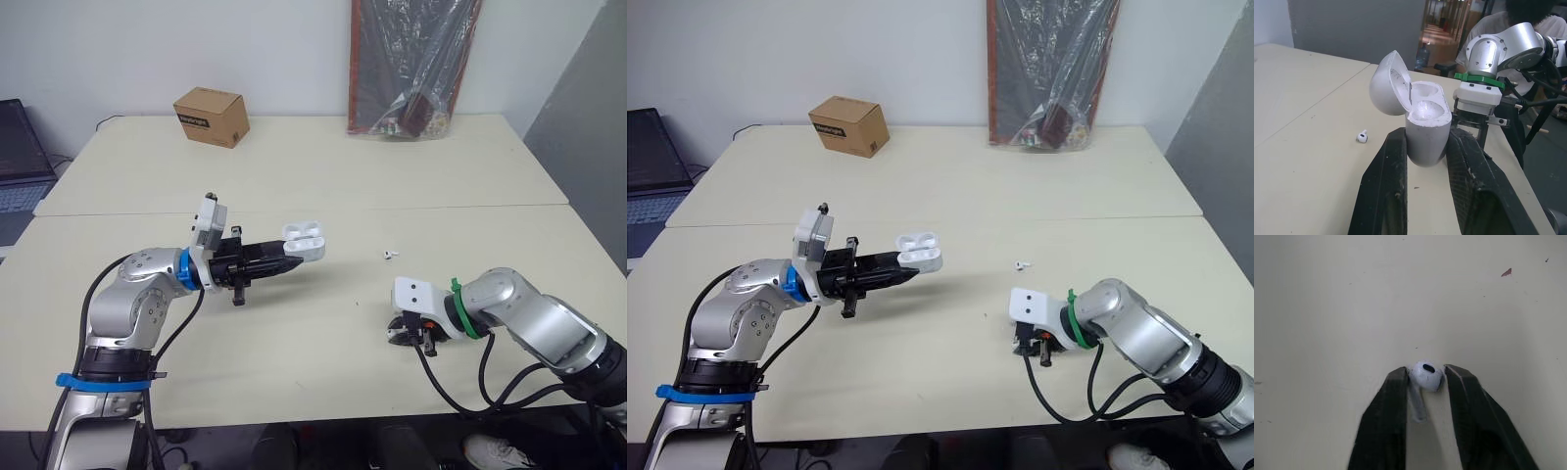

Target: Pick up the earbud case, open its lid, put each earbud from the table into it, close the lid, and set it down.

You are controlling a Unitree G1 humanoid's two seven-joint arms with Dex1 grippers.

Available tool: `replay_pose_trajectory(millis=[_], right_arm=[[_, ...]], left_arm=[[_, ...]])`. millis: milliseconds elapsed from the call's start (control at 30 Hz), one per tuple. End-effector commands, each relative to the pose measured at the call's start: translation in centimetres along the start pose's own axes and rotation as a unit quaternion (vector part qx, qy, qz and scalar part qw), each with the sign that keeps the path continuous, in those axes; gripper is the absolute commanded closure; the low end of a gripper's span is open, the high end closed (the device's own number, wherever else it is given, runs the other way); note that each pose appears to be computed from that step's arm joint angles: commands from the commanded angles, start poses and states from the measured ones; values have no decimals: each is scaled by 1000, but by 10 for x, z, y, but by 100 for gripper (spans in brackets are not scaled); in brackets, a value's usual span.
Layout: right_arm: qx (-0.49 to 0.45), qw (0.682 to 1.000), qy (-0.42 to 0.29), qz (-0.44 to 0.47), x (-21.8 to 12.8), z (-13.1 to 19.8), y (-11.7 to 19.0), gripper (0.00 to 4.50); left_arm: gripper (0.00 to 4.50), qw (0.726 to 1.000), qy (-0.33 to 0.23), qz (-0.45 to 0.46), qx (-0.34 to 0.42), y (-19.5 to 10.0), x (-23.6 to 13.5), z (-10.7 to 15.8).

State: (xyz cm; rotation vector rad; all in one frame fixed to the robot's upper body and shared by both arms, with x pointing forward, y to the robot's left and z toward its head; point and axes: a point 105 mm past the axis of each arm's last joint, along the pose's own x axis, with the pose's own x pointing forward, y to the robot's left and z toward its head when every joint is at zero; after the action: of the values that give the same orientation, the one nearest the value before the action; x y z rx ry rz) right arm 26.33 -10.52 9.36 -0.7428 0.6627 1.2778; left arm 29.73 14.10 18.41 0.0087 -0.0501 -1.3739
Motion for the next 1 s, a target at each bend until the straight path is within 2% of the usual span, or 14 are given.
replay_pose_trajectory(millis=[33,233,333,467,767,1000], right_arm=[[-21,1000,12,-8,-7,5,-1,177],[1,997,70,-20,-22,22,-4,177],[40,994,102,-18,-21,34,-3,177],[47,992,120,-14,-17,46,4,177],[33,981,184,-60,-14,37,-3,177],[34,979,188,-66,-7,34,-2,177]], left_arm=[[368,1000,-4,-5,23,-1,1,8],[368,1000,-3,-5,23,0,2,8],[368,1000,-4,-6,23,0,3,8],[368,1000,-5,-7,23,-1,5,9],[368,1000,-1,-14,20,-3,7,10],[368,1000,5,-21,13,-5,8,9]])
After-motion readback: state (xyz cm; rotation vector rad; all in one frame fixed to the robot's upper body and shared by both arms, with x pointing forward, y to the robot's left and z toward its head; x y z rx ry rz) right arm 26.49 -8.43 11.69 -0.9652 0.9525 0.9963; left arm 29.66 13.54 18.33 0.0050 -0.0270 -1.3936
